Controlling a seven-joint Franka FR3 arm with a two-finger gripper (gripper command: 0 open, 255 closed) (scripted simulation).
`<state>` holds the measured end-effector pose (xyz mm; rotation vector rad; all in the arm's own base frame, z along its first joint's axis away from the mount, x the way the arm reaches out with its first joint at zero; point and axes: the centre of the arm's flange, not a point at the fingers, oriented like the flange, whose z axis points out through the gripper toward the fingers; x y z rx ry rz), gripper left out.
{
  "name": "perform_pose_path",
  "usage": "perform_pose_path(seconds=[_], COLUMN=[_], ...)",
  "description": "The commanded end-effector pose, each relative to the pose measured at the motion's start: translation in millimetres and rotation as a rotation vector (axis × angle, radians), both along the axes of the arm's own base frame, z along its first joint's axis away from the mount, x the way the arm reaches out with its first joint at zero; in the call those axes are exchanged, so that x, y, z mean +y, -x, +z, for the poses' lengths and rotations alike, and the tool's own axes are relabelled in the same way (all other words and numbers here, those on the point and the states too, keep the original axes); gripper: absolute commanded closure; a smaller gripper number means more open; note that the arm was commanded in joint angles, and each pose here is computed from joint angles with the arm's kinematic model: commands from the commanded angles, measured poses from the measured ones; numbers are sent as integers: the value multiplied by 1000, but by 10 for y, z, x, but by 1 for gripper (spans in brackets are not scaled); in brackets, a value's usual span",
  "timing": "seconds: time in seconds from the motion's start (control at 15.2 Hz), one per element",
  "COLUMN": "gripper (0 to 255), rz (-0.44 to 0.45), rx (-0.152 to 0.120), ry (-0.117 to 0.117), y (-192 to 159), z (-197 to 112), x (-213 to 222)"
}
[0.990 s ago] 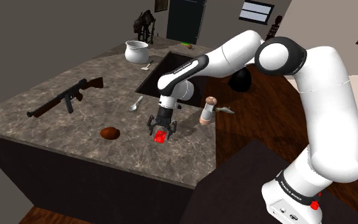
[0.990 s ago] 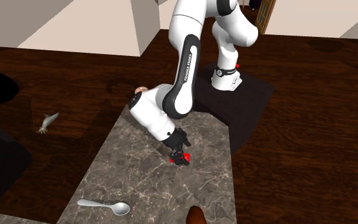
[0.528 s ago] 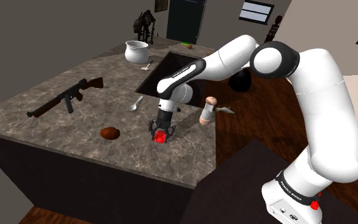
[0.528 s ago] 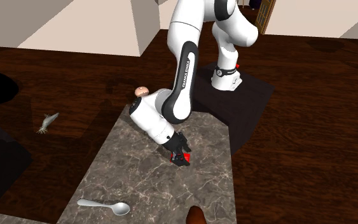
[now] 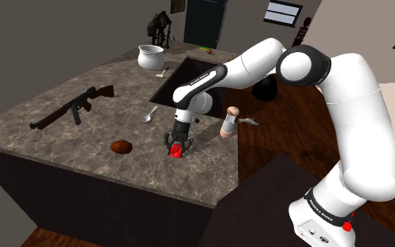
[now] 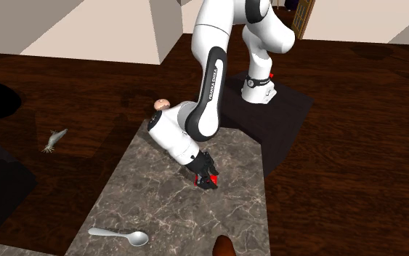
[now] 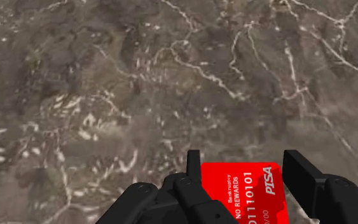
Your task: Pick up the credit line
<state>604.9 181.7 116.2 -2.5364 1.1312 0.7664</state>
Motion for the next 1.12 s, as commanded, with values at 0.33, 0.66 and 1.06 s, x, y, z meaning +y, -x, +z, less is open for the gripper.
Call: perform_pose_path(seconds=[0.33, 0.66, 1.06], gripper=[255, 255, 255], rz=[-2, -2, -2], rx=[-4, -4, -4], ry=[2, 2, 2], y=[13, 13, 13], z=[256, 521, 740], x=[4, 4, 4])
